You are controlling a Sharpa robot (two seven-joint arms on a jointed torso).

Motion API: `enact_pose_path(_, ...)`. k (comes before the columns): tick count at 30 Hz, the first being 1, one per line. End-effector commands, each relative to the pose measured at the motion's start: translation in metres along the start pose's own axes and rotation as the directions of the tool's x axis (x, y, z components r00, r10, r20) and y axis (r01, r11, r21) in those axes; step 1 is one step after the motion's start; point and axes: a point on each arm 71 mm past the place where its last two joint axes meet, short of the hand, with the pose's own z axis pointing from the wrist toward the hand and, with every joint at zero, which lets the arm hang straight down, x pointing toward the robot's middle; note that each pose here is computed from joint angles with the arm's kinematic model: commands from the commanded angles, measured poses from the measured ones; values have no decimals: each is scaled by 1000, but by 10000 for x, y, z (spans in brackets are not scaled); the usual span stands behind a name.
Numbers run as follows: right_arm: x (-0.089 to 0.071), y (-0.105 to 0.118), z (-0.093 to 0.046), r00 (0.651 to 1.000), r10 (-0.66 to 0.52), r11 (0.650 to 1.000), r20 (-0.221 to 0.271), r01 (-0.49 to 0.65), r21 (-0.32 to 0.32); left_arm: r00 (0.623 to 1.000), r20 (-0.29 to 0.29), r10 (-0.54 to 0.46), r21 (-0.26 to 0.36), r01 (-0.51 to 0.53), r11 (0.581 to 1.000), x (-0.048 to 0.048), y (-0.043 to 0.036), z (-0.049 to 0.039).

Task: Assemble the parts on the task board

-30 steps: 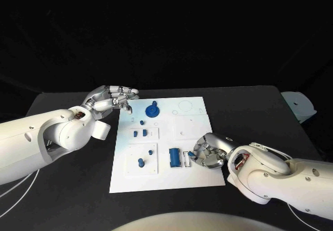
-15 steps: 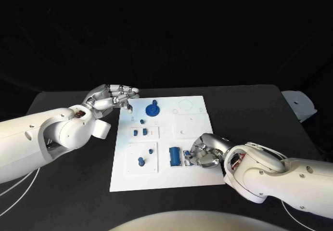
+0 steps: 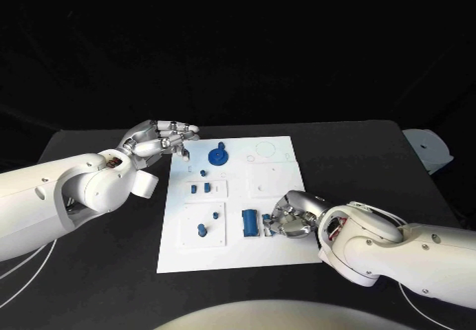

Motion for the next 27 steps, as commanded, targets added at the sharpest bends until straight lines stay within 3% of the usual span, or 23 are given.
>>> enact_pose_path(1, 28, -10, 13, 1000, -13, 1000, -24, 13, 7, 1000, -24, -4, 3, 4, 1000, 30, -6, 2)
enact_pose_path(27, 31, 4, -45, 1000, -3, 1000, -14, 3, -6, 1000, -25, -4, -4, 4, 1000, 22, -2, -2)
